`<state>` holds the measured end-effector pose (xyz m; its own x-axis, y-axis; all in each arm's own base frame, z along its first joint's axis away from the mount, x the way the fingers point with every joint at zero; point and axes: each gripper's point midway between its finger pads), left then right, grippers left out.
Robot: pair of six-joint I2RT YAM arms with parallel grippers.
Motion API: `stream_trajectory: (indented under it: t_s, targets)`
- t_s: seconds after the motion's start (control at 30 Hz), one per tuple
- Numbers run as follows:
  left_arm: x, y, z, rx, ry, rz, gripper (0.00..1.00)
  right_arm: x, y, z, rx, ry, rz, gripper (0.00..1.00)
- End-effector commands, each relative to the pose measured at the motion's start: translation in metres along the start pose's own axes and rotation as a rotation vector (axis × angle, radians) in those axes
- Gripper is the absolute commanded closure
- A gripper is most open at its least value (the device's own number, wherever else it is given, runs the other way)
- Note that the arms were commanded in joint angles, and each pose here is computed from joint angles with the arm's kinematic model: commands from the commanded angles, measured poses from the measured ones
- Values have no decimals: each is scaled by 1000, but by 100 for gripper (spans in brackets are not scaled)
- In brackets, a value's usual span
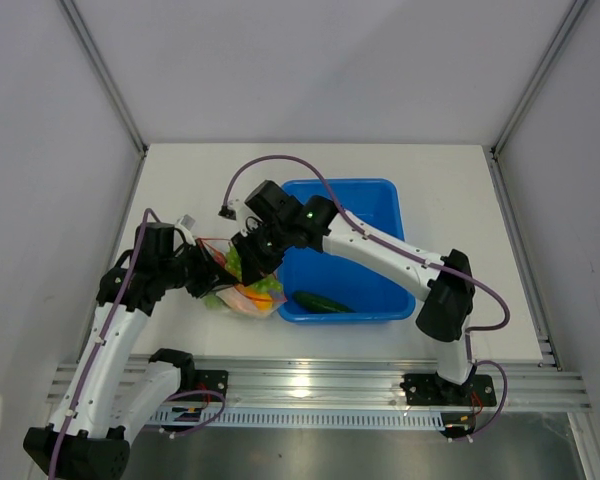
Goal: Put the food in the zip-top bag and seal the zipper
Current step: Place the fake fruit in the zipper food storage bag.
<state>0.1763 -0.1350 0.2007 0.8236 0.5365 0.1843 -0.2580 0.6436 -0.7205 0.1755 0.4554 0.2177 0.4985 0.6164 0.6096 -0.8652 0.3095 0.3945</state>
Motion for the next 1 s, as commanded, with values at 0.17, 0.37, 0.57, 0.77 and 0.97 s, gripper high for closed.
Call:
stream_trajectory:
  t_s: [0.17,0.37,0.57,0.77,0.97]
  targets:
    - [1,-14,7,-62,-14,-33,99,11,1,-1,-27,-22,26,77]
    - [0,-13,7,-61,-17,-29,100,10,2,-3,-21,-18,32,72]
    - [1,-12,6,-57,-16,-25,99,12,7,0,-11,-19,55,34]
    - [1,-12,6,-57,-16,-27,99,37,16,28,-43,-90,86,25]
    - [2,-14,8,-56,-21,-34,99,43,-5,51,-121,-120,34,27]
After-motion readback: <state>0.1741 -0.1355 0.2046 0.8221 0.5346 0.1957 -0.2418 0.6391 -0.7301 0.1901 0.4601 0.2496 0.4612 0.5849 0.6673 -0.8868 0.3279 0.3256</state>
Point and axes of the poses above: each gripper's point midway between its finger pads, its own z axis back along the fingers, its own y axis along the line the jaws close on, x = y × z, and after that the axes turned 6 degrees about z, right-handed
